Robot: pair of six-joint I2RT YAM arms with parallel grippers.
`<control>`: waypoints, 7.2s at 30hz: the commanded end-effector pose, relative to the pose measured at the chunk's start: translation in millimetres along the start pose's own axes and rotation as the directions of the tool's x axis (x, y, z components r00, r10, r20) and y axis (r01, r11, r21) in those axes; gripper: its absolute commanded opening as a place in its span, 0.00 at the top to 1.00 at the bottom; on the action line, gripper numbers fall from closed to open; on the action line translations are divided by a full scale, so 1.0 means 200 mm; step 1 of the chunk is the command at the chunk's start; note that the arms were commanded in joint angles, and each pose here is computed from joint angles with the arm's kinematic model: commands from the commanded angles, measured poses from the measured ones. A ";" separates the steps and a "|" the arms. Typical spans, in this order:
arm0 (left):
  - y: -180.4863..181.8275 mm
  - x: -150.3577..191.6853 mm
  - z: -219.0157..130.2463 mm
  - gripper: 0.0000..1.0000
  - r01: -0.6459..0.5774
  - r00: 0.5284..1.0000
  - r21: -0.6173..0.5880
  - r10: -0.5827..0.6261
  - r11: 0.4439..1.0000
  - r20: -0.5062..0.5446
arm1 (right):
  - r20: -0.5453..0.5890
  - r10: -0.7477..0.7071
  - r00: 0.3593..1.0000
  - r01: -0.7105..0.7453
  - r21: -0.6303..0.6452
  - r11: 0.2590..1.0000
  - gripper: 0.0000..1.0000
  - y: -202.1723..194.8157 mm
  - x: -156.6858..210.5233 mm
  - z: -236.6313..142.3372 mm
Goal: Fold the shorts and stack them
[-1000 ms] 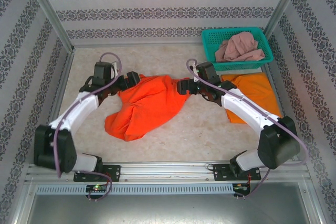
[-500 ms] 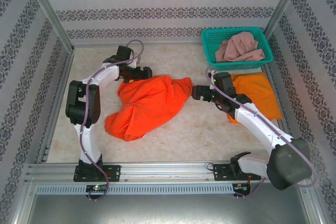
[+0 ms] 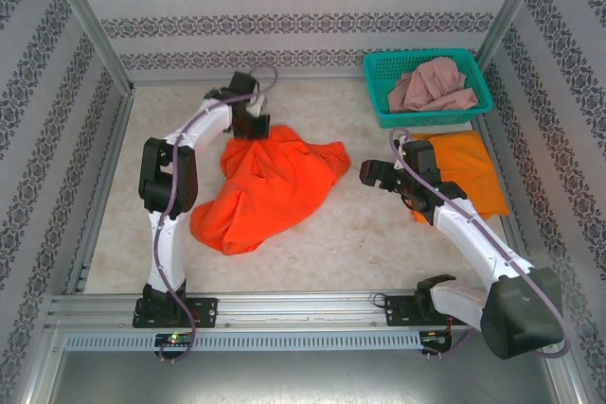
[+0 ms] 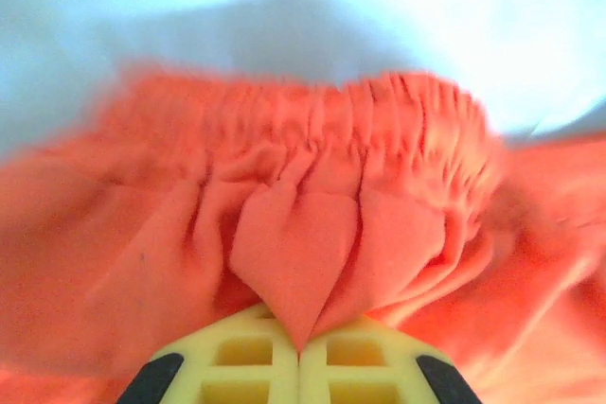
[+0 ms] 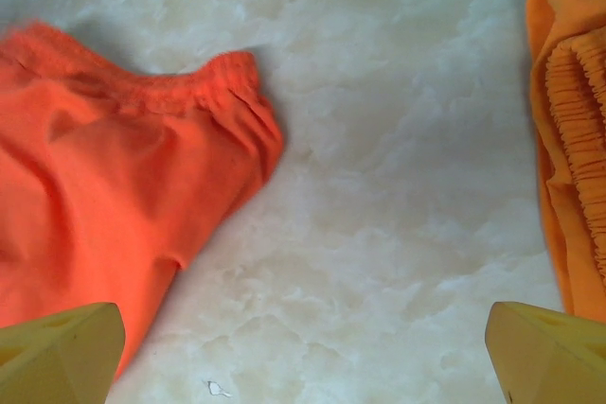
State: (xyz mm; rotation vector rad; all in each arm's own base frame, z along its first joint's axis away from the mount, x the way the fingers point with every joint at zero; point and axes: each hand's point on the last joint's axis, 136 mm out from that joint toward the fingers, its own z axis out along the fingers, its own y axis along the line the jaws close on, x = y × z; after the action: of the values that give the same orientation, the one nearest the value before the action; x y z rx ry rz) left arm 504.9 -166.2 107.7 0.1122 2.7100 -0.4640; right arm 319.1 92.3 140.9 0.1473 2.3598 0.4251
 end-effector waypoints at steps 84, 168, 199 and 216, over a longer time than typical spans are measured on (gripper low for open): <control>-0.09 0.39 0.19 1.00 0.449 0.891 0.238 -0.453 0.861 -0.043 | -0.133 -0.318 0.939 0.332 0.102 0.938 0.04 0.68 0.18 0.38; -0.31 -0.98 -1.21 1.00 -0.045 0.682 0.005 0.027 0.999 0.731 | -0.020 0.100 0.995 -0.098 -0.463 0.881 0.98 1.35 0.14 -0.08; -0.52 -0.42 -0.86 0.00 -0.185 0.869 -0.029 0.178 0.982 0.462 | -0.216 0.158 0.963 -0.138 0.105 0.985 0.23 0.08 0.43 -0.16; 0.49 1.08 -0.84 0.13 0.624 0.727 -0.022 -0.571 0.781 0.381 | -0.304 0.187 0.934 -0.166 0.095 0.982 0.28 0.14 0.60 0.05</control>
State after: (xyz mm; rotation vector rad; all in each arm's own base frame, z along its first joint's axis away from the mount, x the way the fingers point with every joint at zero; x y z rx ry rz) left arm 282.2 -31.8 161.8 -0.5785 2.3540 -0.3379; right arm 238.0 141.0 73.5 0.3256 2.6855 0.4417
